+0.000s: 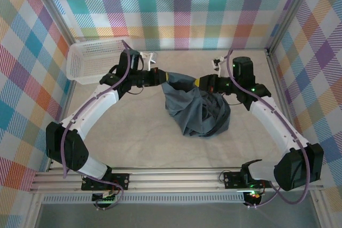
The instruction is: Fold the inside-out t-shirt
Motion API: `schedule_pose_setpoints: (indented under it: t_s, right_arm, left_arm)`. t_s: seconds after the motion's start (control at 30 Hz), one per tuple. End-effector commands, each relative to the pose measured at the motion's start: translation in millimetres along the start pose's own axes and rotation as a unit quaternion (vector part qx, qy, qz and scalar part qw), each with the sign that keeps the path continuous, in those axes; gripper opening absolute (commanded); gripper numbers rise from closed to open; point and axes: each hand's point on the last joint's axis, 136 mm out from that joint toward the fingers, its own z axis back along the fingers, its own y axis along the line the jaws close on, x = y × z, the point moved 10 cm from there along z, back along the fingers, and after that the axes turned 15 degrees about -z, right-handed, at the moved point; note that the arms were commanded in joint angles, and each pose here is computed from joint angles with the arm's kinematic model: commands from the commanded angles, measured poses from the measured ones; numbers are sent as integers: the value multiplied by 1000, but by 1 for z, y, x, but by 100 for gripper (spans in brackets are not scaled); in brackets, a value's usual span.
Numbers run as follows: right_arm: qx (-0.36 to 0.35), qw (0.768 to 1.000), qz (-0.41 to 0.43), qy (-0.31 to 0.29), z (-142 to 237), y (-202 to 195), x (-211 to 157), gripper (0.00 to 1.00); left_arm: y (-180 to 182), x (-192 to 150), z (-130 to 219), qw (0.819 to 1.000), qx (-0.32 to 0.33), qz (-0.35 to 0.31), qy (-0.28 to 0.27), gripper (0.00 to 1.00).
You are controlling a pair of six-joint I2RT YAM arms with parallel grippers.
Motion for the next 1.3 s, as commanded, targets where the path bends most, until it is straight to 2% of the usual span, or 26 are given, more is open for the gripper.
schedule_pose_setpoints:
  t_s: [0.0, 0.07, 0.17, 0.27, 0.4, 0.43, 0.5, 0.63, 0.7, 0.77, 0.83, 0.93, 1.03, 1.07, 1.1, 1.13, 1.27]
  right_arm:
    - [82, 994, -9, 68, -3, 10, -2, 0]
    - [78, 995, -1, 64, -3, 12, 1, 0]
    - [80, 994, 1, 71, -5, 14, 4, 0]
    - [83, 994, 4, 77, -5, 15, 5, 0]
    - [97, 991, 13, 90, -4, 19, 3, 0]
    - [101, 990, 18, 95, -4, 20, 2, 0]
    - [104, 989, 26, 99, -3, 23, -1, 0]
    - [96, 990, 33, 96, 1, 24, -4, 0]
    - [94, 990, 33, 96, 1, 23, -5, 0]
    - [90, 991, 32, 94, 1, 22, -5, 0]
    - [82, 992, 32, 92, 1, 22, -5, 0]
    - [73, 993, 32, 86, 1, 20, -6, 0]
    - [59, 995, 26, 82, 0, 15, -6, 0]
    - [56, 995, 24, 82, -1, 14, -6, 0]
    - [54, 995, 22, 82, -1, 13, -5, 0]
    - [50, 995, 21, 80, -2, 12, -5, 0]
    - [22, 997, 14, 66, -3, 5, -5, 0]
  left_arm:
    - [-8, 8, 15, 997, -1, -79, -14, 53]
    - [-16, -1, 17, 987, 19, -157, 14, 63]
    - [-37, -23, 10, 951, 16, -304, 52, 71]
    - [-53, -34, 2, 921, 5, -384, 59, 77]
    - [-45, -27, -12, 917, 56, -388, 67, 80]
    - [-40, -22, -16, 919, 83, -379, 68, 84]
    - [-31, -13, -26, 930, 112, -343, 74, 90]
    - [-14, -9, -49, 963, 84, -230, 116, 92]
    - [-6, -9, -60, 976, 51, -157, 142, 85]
    - [0, -13, -70, 980, 12, -94, 175, 80]
    - [7, -21, -76, 976, 26, -48, 209, 74]
    - [10, -28, -71, 973, 41, -21, 225, 58]
    - [11, -26, -55, 977, 59, -4, 206, 33]
    - [13, -26, -49, 978, 63, 2, 198, 21]
    - [15, -25, -43, 981, 62, 10, 186, 5]
    - [17, -24, -37, 983, 60, 18, 174, 0]
    - [20, -19, -20, 989, 54, 33, 133, 0]
